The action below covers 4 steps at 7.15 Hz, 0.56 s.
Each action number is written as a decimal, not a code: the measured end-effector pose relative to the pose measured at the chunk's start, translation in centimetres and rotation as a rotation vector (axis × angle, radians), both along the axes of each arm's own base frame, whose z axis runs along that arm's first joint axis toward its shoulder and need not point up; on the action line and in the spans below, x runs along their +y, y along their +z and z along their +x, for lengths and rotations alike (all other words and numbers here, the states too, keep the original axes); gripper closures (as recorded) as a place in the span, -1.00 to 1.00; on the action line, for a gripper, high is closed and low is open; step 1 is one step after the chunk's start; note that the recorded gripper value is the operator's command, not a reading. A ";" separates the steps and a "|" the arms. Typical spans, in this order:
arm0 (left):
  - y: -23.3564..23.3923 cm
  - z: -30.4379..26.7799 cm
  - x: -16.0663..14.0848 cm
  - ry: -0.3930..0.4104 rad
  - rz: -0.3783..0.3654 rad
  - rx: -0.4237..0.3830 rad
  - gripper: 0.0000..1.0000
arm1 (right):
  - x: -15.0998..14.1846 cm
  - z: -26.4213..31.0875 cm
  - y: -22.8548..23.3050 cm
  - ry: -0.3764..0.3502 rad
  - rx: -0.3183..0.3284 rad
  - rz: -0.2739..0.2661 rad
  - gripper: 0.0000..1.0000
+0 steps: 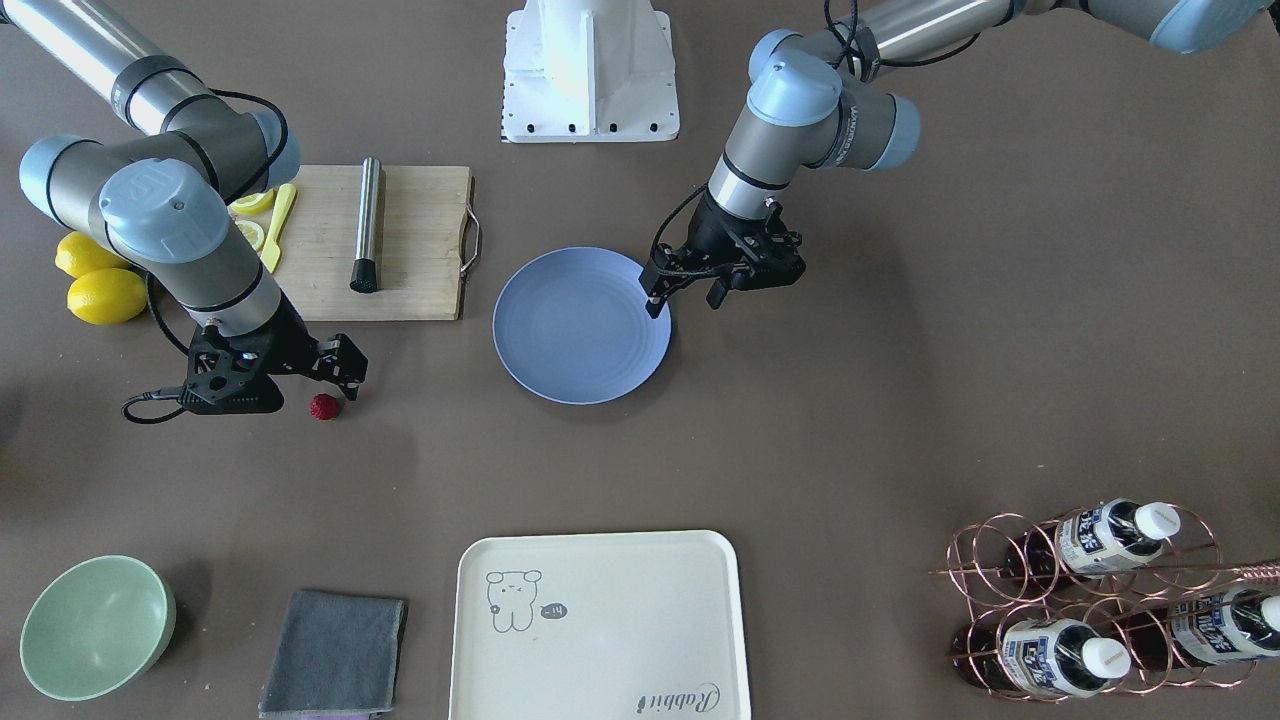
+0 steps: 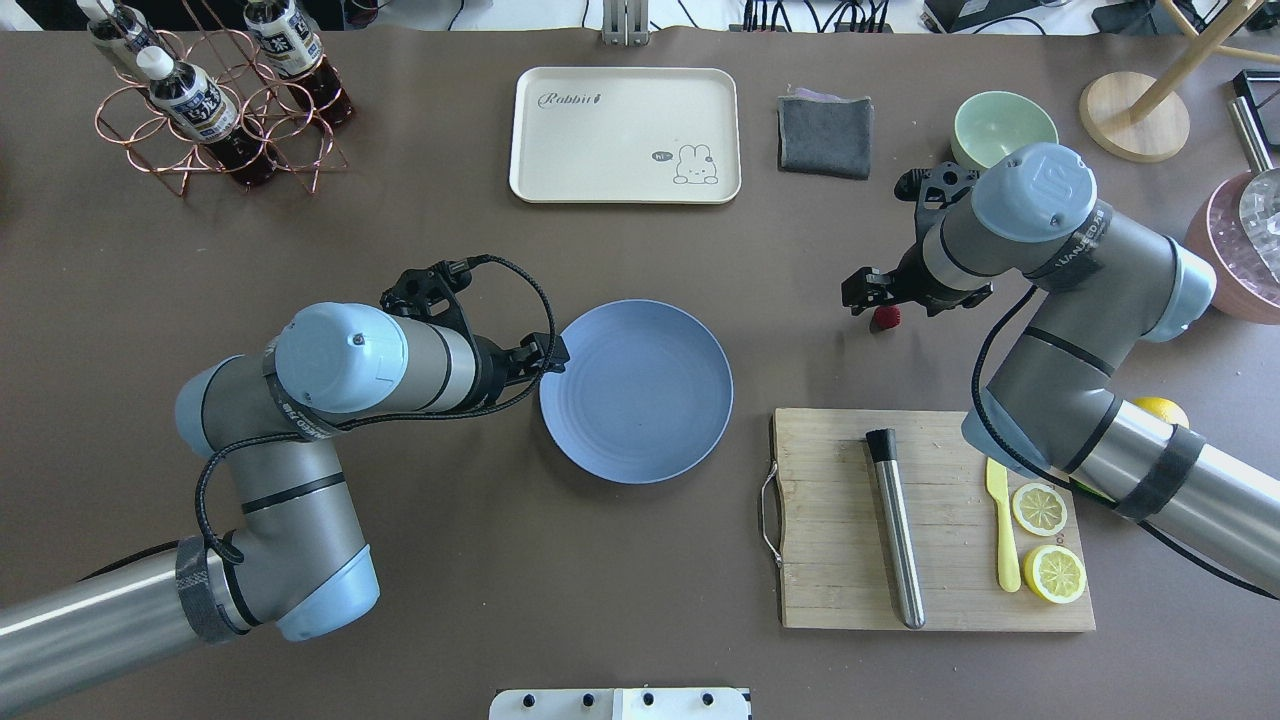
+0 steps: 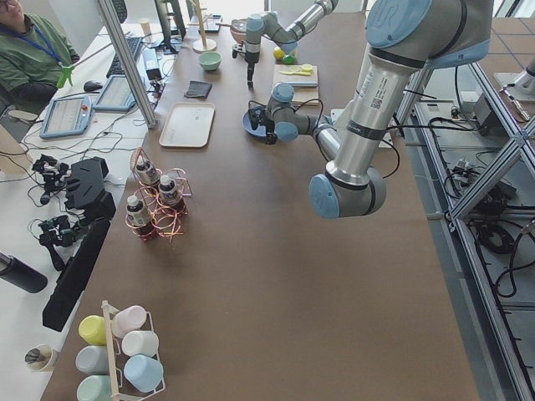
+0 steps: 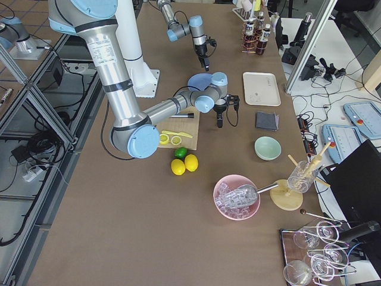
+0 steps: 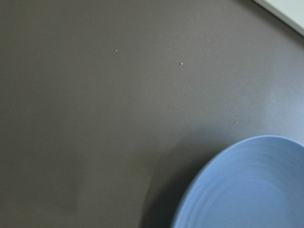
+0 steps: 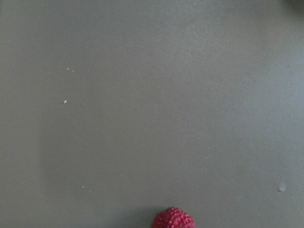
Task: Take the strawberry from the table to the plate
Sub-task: 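Lower the right gripper onto the red strawberry and grasp it, then carry the strawberry over the blue plate with the right gripper while the left gripper withdraws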
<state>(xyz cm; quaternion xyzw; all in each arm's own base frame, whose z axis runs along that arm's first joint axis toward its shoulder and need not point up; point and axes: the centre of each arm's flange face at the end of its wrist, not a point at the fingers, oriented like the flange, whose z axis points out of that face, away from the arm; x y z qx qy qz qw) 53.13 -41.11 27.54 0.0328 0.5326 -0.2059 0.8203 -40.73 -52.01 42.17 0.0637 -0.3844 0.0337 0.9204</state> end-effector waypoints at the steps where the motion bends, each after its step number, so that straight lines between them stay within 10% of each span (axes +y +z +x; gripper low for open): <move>1: 0.0 -0.2 -0.3 -0.003 -0.001 0.001 -0.96 | 0.0 -0.3 0.2 -0.001 0.000 0.004 0.14; 2: 0.0 -0.4 -0.5 -0.006 -0.001 0.001 -0.96 | 0.0 -0.5 0.3 -0.001 -0.001 0.008 0.85; 4: 0.0 -0.7 -0.8 -0.008 0.003 -0.003 -0.96 | -0.1 -0.6 0.2 0.000 -0.003 0.013 1.00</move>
